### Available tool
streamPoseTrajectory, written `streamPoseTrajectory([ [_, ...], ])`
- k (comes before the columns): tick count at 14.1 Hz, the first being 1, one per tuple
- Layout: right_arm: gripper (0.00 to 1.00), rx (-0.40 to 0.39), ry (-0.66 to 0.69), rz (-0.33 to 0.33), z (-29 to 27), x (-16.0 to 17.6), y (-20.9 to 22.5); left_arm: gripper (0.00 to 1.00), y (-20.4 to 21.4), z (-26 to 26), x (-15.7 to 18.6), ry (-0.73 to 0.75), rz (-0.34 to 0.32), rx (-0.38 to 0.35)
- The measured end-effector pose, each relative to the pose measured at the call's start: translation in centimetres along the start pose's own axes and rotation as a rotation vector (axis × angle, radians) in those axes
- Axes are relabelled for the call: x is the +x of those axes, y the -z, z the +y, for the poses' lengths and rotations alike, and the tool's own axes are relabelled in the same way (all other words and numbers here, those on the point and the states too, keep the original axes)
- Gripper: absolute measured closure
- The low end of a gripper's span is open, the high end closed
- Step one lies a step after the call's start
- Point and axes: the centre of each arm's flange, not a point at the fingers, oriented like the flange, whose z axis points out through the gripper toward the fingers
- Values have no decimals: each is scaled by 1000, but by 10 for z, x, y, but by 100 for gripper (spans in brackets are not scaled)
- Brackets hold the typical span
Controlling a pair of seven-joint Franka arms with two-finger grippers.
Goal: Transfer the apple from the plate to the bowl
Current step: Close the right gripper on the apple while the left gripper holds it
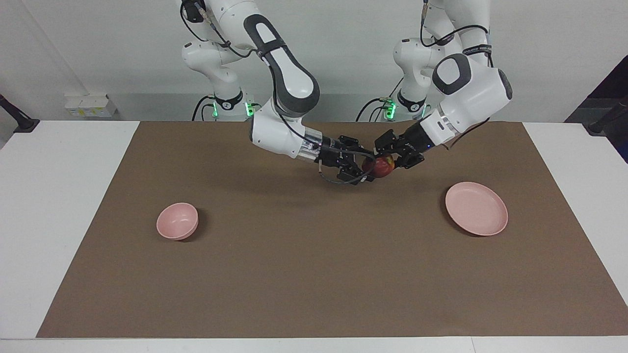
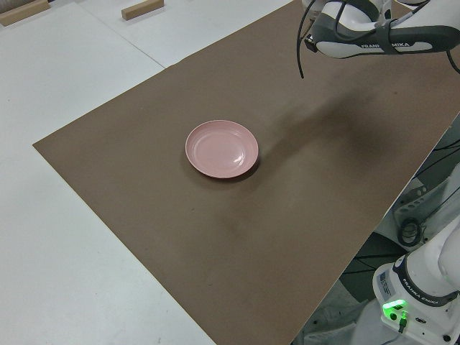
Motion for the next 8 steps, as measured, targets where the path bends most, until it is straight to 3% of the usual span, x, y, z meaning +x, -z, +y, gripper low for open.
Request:
streamPoseTrajectory([
  [8, 19, 1, 9, 0, 0, 0, 0, 22, 0, 0, 0, 0, 1, 0],
])
